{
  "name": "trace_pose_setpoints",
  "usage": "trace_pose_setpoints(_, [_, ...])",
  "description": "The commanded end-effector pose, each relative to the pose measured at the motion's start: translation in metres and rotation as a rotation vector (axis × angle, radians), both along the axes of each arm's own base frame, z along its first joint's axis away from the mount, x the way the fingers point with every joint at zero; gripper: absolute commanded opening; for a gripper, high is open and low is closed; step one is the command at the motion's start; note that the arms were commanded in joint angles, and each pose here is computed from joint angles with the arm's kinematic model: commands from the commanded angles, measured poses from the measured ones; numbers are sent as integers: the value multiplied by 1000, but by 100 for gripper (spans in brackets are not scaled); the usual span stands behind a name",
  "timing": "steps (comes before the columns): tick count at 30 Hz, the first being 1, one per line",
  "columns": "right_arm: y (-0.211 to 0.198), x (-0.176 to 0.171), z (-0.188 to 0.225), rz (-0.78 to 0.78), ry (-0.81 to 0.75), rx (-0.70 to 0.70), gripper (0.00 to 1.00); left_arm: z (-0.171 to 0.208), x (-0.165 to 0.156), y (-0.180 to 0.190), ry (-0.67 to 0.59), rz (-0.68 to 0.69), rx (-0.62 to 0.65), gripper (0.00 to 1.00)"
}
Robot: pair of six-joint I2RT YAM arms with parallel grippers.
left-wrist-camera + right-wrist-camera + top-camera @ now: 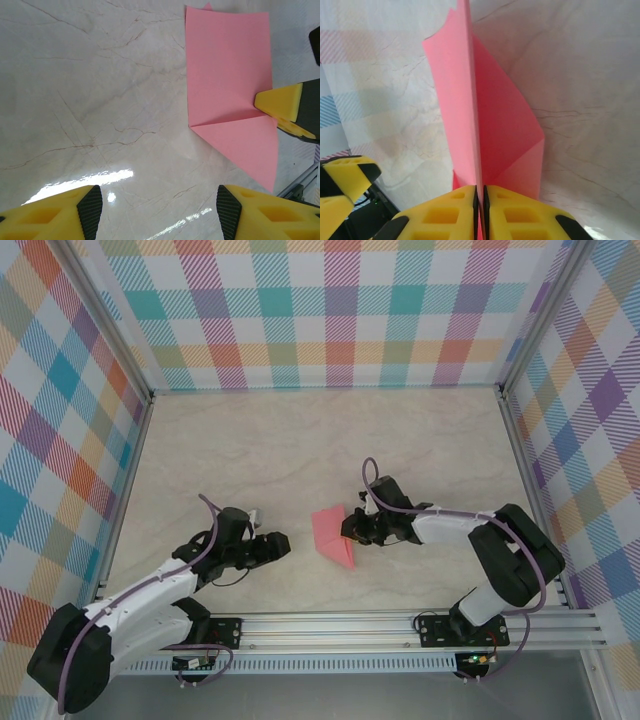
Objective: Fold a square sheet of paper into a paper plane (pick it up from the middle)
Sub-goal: Rotate the paper at the center of the table.
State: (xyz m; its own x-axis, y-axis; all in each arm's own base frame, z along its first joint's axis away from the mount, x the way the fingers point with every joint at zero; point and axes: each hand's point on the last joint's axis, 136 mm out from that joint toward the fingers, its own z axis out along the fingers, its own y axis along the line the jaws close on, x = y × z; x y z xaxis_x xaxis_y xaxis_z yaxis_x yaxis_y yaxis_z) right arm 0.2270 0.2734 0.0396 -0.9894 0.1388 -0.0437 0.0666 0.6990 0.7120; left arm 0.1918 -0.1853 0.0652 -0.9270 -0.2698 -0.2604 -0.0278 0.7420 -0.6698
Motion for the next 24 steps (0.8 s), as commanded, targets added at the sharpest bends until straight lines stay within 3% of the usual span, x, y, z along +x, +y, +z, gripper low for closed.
trace_pose_setpoints(1, [-8, 3, -12, -73, 21, -15, 16, 14, 11, -10, -34, -11, -46, 65])
trace_pose_setpoints(4, [-15, -1, -15, -59, 26, -62, 25, 13, 11, -13, -24, -22, -47, 64])
trace_pose_setpoints(6, [-26, -3, -11, -60, 2, -120, 37, 12, 11, -13, -22, -27, -45, 65])
trace_pose_setpoints(10, [-61, -7, 8, -59, -77, -299, 50, 13, 11, -14, -27, -30, -35, 65])
trace_pose_setpoints(14, [-68, -14, 35, -3, -158, -294, 56, 13, 12, -14, -30, -30, -25, 65])
trace_pose_setpoints(18, [-34, -39, 56, 163, -156, -72, 42, 14, 15, -19, -33, -34, -25, 65])
trace_pose_setpoints(21, [-25, -45, 53, 216, -136, -46, 27, 14, 18, -26, -34, -42, -22, 65])
trace_pose_setpoints(24, [-13, -49, 56, 273, -119, 12, 22, 13, 20, -35, -28, -55, -11, 64])
